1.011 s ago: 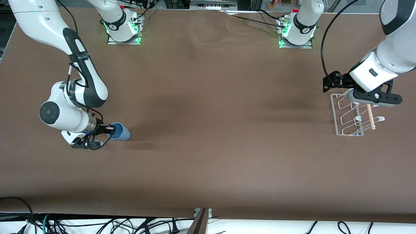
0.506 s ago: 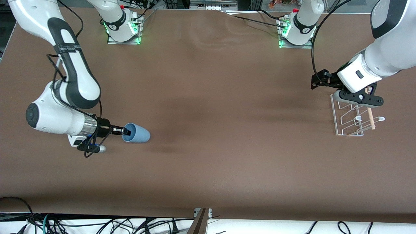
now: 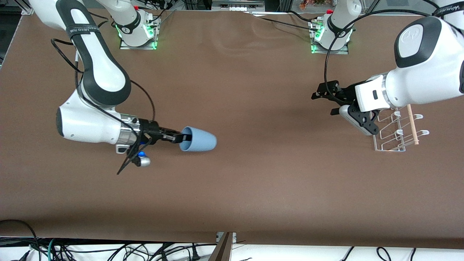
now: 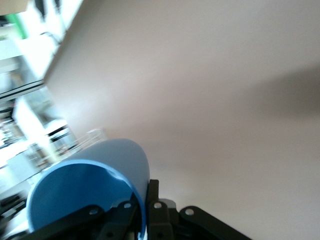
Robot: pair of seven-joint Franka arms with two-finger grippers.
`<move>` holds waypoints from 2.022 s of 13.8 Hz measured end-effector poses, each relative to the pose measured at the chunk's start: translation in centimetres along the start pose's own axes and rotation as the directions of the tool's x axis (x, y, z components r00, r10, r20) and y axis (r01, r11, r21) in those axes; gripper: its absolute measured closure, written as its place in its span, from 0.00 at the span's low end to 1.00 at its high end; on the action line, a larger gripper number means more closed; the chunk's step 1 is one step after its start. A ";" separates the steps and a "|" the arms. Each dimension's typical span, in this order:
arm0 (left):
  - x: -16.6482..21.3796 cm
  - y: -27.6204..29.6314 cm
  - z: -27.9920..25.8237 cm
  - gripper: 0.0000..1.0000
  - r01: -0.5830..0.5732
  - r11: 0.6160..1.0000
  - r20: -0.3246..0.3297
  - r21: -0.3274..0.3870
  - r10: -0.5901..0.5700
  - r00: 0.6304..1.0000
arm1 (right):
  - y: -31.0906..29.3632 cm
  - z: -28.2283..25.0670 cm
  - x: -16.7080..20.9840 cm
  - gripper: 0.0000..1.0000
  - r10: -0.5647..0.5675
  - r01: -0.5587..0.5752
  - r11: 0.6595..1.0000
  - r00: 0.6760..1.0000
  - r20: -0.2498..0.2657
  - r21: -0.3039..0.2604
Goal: Transfer cup to left arm and place on rack
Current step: 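Lift the cup with the right gripper while the left gripper approaches, then grasp the cup with the left gripper and open the right gripper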
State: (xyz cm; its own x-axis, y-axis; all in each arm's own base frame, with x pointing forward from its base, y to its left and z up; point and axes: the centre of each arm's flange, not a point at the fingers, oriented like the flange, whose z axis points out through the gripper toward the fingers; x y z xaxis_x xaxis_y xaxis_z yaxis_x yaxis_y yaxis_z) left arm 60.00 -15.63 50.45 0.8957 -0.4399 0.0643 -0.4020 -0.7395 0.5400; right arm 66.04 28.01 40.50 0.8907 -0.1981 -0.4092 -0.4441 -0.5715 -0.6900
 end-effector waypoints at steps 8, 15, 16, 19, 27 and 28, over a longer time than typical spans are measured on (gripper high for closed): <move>4.4 4.2 3.2 0.00 -0.534 0.844 -0.215 0.053 0.532 0.819 | -6.7 6.0 -4.8 0.96 0.068 -0.094 0.978 0.987 0.143 0.185; 6.6 10.7 3.7 0.00 -0.711 0.679 -0.272 0.183 0.730 0.627 | -9.7 8.2 -6.3 0.96 0.099 -0.130 0.968 0.984 0.148 0.214; 6.8 10.7 4.1 0.00 -0.723 0.664 -0.268 0.191 0.744 0.612 | -9.8 8.2 -6.3 0.96 0.102 -0.133 0.967 0.984 0.148 0.217; 7.7 10.0 5.9 0.00 -0.734 0.641 -0.268 0.224 0.765 0.586 | -10.0 8.0 -6.2 0.96 0.108 -0.139 0.966 0.983 0.148 0.219; 8.7 10.1 7.8 0.28 -0.735 0.627 -0.274 0.258 0.777 0.567 | -10.1 7.9 -6.2 0.96 0.120 -0.152 0.964 0.981 0.151 0.220; 8.8 10.0 7.8 0.28 -0.735 0.627 -0.275 0.259 0.777 0.567 | -10.2 7.8 -6.2 0.90 0.120 -0.151 0.963 0.981 0.150 0.222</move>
State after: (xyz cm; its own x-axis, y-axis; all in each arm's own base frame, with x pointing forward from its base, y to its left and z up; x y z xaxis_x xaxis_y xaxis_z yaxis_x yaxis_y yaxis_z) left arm 62.33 -30.87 49.92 0.2475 -0.6836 0.6866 -0.9592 -0.2726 0.0744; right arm 64.27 41.27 45.39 0.8065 -0.1432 -0.5736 -0.5840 -0.3441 -0.7352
